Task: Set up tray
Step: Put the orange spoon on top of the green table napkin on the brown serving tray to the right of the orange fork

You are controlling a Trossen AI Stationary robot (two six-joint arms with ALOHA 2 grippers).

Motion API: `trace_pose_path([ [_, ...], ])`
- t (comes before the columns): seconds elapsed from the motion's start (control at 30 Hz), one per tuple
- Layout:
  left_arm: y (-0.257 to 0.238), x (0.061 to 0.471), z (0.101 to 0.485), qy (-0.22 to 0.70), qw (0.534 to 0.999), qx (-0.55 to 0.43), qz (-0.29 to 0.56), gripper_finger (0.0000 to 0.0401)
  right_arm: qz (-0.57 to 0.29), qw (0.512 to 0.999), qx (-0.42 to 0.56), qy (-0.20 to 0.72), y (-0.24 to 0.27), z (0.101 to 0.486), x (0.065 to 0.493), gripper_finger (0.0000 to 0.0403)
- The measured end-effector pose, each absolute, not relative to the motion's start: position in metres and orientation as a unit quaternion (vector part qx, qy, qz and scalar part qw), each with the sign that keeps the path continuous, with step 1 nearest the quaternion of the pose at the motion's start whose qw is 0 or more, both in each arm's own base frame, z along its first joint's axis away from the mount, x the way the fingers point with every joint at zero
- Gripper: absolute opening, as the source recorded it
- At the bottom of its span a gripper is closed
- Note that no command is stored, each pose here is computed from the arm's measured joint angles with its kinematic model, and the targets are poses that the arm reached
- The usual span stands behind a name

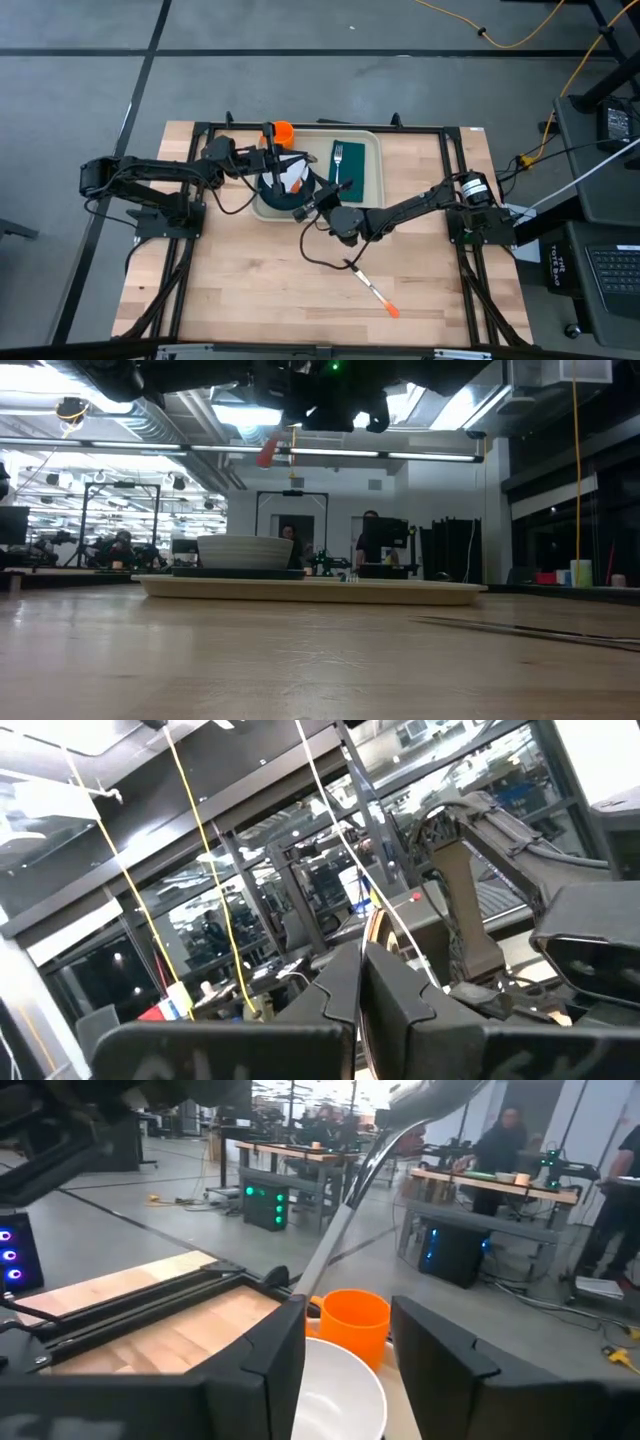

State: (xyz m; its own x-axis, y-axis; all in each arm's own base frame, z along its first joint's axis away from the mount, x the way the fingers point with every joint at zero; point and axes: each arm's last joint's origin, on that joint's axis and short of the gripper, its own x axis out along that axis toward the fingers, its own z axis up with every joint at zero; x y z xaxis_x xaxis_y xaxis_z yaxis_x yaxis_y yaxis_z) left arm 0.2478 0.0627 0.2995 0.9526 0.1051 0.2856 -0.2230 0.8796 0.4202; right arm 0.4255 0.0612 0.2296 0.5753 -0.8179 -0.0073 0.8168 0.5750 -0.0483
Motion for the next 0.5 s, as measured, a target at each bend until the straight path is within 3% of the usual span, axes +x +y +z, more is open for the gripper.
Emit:
trace_pose_path([
  [0.33, 0.07, 0.246, 0.299, -0.119, 0.958, 0.241, 0.098, 0.0002, -0.53, 0.842, -0.095, 0.045, 0.077, 0.24, 0.417, 0.0154],
  [0.5, 0.075, 0.245, 0.299, -0.12, 0.955, 0.25, 0.109, 0.0002, -0.495, 0.863, -0.094, 0.021, 0.09, 0.248, 0.414, 0.0154],
])
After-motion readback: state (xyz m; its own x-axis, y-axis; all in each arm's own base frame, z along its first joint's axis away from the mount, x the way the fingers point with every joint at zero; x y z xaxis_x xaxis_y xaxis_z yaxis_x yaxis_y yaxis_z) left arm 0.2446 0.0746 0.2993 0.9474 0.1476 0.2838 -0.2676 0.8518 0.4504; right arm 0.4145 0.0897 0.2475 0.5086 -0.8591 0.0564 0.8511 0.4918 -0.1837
